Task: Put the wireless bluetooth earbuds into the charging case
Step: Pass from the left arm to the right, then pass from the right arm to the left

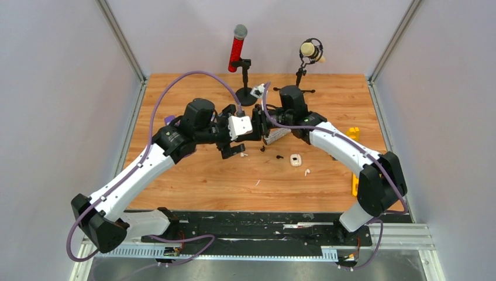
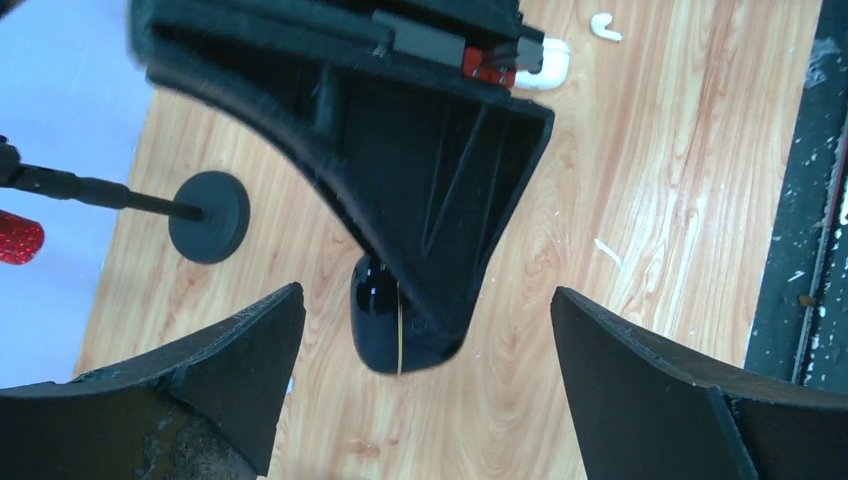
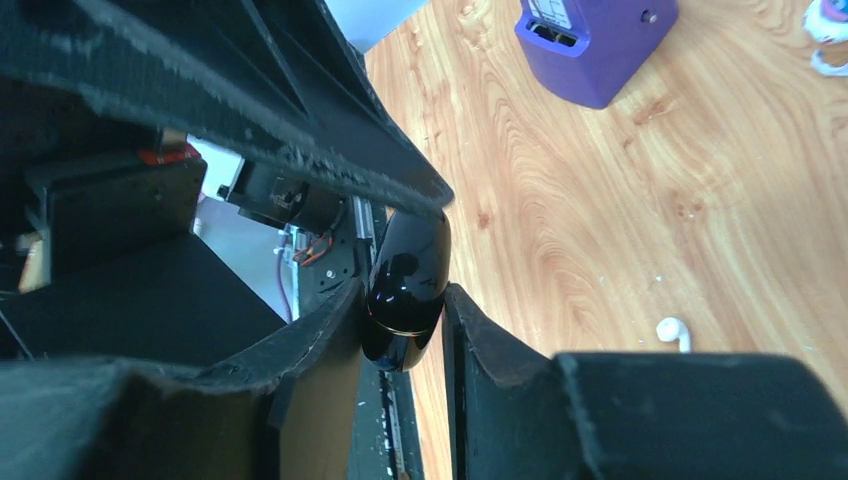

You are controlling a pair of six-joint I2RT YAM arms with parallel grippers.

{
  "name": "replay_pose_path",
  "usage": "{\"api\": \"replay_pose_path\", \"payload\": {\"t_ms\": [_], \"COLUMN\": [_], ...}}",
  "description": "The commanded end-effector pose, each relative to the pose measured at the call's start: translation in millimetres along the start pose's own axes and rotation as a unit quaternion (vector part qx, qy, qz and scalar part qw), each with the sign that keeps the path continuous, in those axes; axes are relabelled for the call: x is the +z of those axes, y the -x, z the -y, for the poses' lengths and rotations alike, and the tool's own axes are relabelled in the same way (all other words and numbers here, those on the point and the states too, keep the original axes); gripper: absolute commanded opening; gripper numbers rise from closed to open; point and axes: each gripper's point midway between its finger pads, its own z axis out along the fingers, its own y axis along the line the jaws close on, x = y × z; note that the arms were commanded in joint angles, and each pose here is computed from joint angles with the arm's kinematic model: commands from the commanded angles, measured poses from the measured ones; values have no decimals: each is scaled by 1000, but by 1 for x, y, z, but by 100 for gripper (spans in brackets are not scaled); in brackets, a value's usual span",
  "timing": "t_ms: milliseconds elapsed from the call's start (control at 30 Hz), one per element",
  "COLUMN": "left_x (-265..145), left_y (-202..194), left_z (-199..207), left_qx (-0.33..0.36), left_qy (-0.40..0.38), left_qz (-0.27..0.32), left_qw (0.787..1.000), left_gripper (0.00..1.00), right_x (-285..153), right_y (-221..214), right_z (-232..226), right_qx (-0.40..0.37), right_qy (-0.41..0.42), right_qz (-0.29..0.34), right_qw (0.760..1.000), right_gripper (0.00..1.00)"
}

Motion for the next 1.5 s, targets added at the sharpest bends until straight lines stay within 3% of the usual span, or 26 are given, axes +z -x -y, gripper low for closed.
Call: {"api": "replay_pose_path", "payload": {"t_ms": [0,233,467,633,933,1267,1467], "left_x": [-42,-65,-66,-57,-44,-28,-24], "left_y": [47,83,119,123,126,109,111], "left_z": [-13,-26,-30,-23,2,8,9], "left_qx": [-18,-93,-193,-249,-235,-230,-231], "left_qy": [20,-23,-163,-231,-274,-259,-267], "left_qz": [84,164,282,310,307,281,279], "left_qw": [996,982,925,888,880,895,893], "left_gripper": [100,100,99,93,85,77,70], "right_x": [-34,-89,-112,-110,-99,-99,-94], "right_y": [35,79,80,64,57,56,54], "right_z": [-23,-58,-89,-92,-78,-79,-72], "right_qx": [-121,-223,-269,-245,-196,-192,-183], "right_qy": [-12,-5,23,50,72,80,76], "right_qz": [50,104,124,145,152,149,148], "right_qw": [991,969,955,957,966,967,969], "right_gripper": [30,28,28,25,23,23,22]}}
